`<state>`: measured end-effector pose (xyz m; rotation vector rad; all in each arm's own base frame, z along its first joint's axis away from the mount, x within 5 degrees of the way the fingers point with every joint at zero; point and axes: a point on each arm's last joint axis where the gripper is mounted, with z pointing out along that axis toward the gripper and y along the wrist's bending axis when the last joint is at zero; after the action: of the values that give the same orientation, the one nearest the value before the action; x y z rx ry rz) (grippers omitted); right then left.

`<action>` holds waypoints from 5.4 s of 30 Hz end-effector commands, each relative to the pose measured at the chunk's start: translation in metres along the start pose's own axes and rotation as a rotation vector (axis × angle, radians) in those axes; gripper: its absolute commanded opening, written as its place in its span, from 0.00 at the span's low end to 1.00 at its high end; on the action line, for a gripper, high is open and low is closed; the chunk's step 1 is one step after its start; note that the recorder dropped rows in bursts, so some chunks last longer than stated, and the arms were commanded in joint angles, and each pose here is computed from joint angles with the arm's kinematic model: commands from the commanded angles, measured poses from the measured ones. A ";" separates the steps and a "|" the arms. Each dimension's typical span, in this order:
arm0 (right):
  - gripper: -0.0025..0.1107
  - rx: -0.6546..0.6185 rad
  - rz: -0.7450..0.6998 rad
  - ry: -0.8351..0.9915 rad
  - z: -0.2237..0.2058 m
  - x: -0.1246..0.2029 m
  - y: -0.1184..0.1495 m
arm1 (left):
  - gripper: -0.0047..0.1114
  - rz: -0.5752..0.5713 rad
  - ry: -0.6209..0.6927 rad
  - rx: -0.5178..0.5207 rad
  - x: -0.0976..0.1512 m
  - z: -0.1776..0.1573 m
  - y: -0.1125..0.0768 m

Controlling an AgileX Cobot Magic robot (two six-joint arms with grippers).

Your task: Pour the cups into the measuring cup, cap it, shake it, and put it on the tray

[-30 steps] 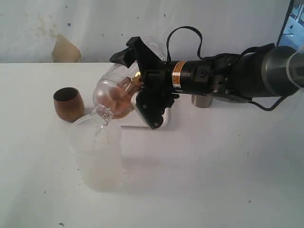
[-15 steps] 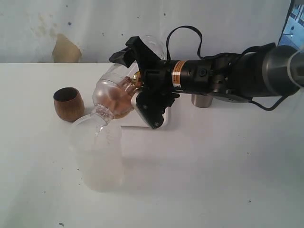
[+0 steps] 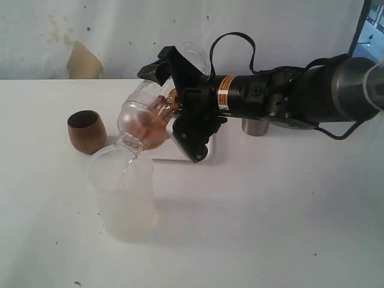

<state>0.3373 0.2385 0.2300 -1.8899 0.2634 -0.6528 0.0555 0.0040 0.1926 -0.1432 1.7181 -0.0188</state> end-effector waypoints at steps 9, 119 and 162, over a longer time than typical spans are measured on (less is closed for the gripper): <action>0.02 0.064 -0.028 0.010 -0.003 0.003 -0.013 | 0.04 -0.003 -0.008 0.002 0.001 0.000 0.000; 0.02 0.192 -0.299 -0.001 -0.005 -0.001 -0.024 | 0.04 -0.003 -0.008 0.002 0.001 0.000 0.000; 0.02 0.213 -0.423 0.008 -0.005 -0.001 -0.026 | 0.04 -0.003 -0.008 0.002 0.001 0.000 0.000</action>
<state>0.3320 0.2447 0.2417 -1.8109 -0.1897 -0.9153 0.0555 0.0040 0.1926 -0.1432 1.7181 -0.0188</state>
